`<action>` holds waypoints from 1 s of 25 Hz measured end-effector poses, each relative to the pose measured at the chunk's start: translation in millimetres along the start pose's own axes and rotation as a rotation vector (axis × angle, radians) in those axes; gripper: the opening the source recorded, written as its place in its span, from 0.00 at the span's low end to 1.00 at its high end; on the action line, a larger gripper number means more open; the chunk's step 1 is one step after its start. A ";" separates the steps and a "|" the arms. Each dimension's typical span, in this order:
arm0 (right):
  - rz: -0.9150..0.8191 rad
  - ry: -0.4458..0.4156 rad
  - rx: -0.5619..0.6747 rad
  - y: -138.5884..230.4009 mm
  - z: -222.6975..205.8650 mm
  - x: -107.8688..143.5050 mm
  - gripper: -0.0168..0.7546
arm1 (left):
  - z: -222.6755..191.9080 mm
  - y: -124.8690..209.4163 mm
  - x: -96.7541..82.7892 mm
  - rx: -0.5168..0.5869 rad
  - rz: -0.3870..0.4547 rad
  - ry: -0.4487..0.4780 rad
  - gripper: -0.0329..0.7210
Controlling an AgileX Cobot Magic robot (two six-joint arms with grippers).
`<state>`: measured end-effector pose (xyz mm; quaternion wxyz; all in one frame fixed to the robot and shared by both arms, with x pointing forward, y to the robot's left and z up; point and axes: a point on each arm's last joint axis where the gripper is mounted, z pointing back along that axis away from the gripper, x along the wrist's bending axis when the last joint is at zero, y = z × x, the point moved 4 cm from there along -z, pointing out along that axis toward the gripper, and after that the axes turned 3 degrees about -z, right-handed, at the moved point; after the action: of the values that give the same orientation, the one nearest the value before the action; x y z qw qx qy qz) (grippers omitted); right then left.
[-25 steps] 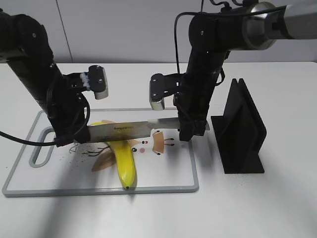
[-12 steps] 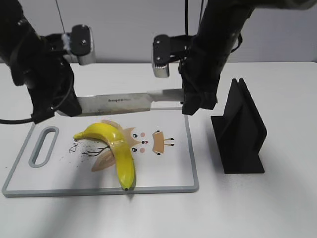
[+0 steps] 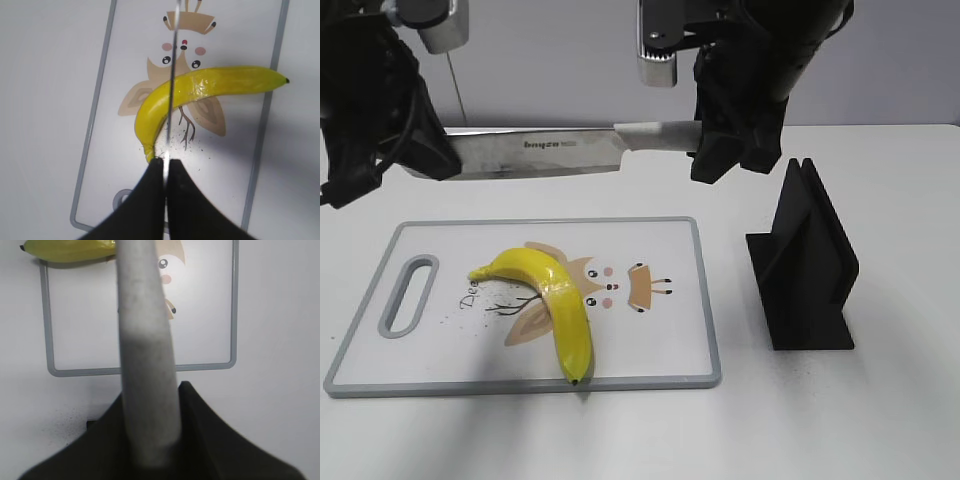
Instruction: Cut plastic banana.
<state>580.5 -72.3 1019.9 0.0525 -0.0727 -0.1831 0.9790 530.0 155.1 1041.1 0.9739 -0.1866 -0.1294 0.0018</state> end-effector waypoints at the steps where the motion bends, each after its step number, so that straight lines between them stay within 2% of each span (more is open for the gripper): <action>1: -0.001 -0.004 0.000 0.0 0.0 0.5 0.30 | 0.0 -0.8 -0.4 -0.006 0.004 0.003 0.07; 2: -0.004 -0.011 -0.001 -0.1 0.0 1.5 0.30 | 0.0 -1.5 -0.7 -0.011 0.009 0.005 0.12; 3: -0.005 -0.012 -0.001 -0.1 0.0 1.6 0.29 | 0.1 -1.7 -0.7 -0.015 0.013 0.006 0.22; 7: -0.021 -0.012 -0.001 0.2 0.1 1.3 0.28 | 0.2 -5.9 2.3 -0.048 0.055 -0.015 0.74; 8: -0.027 -0.010 -0.002 0.0 0.1 1.1 0.27 | 0.3 -7.3 4.4 -0.060 0.080 -0.031 0.82; 9: -0.034 -0.008 -0.004 -0.2 0.1 0.8 0.27 | 0.5 -8.6 7.4 -0.071 0.106 -0.052 0.85; 15: -0.049 0.007 -0.001 1.1 0.3 -1.8 0.27 | 10.7 -13.1 15.9 -0.110 0.149 -0.145 0.88; 17: -0.061 0.008 0.002 1.4 0.3 -2.0 0.27 | 17.9 -13.1 18.2 -0.115 0.197 -0.185 0.87; 20: -0.164 0.009 0.001 1.4 0.3 -2.0 0.27 | 31.6 -3.8 25.3 -0.079 0.353 -0.286 0.84; 23: -0.337 0.009 0.002 1.6 0.0 -2.1 0.27 | 46.6 22.6 34.3 -0.007 0.592 -0.392 0.82; 25: -0.443 0.010 0.003 1.8 0.0 -2.2 0.27 | 54.2 47.4 36.0 0.056 0.792 -0.426 0.82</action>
<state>582.6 -74.2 1019.5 0.2671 -0.0356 -0.1928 0.9435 553.2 220.8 1081.6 0.8543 -0.1906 -0.2457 0.4164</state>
